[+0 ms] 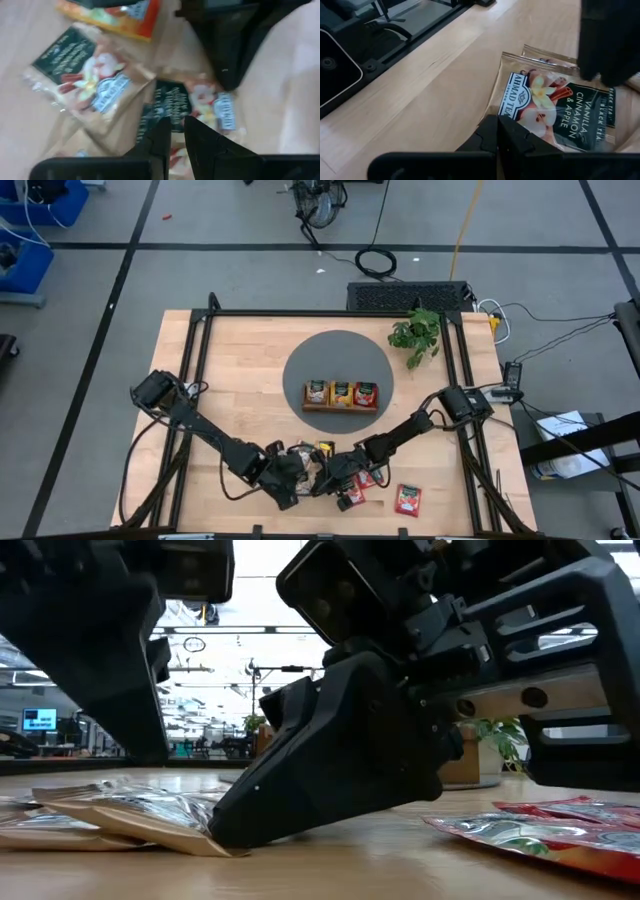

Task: Pick & Place Tea
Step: Put the brown tea bag into the left slot of the wooden organizer

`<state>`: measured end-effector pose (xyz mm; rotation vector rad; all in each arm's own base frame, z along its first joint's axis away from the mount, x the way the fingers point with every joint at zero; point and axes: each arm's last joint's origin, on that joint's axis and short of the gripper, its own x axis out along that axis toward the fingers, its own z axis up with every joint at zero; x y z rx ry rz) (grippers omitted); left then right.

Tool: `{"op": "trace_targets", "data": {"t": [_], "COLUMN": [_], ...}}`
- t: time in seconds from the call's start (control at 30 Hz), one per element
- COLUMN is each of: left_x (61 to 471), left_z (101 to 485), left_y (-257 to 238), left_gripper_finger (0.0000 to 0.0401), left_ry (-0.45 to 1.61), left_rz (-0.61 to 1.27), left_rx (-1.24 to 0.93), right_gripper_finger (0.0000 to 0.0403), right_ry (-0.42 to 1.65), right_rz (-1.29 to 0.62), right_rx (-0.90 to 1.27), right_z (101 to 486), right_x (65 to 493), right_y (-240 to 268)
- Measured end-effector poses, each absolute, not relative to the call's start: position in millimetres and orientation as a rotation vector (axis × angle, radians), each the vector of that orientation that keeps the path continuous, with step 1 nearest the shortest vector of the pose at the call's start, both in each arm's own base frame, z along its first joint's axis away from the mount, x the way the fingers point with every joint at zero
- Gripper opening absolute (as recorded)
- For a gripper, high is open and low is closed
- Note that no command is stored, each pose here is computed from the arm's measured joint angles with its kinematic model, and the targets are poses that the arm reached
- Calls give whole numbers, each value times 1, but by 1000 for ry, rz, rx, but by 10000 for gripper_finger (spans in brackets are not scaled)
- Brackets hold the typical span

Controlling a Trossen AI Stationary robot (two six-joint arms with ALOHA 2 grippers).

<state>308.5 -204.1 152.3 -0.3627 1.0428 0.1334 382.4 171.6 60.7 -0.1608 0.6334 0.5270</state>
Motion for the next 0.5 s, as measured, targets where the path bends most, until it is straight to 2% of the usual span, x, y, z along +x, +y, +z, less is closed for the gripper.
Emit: {"op": "trace_targets", "data": {"t": [0.27,0.37,0.5], "left_x": [301,302,306], "left_z": [149,148,147], "left_y": [-196,-190,-182], "left_gripper_finger": [66,90,142], "left_ry": [1128,1145,1193], "left_rz": [229,276,255], "left_rx": [-360,-380,-436], "right_gripper_finger": [0,0,0], "right_ry": [649,653,663], "right_rz": [522,520,521], "right_rx": [-148,-145,-150], "right_z": [59,59,58], "right_x": [382,381,381], "right_y": [171,171,171]}}
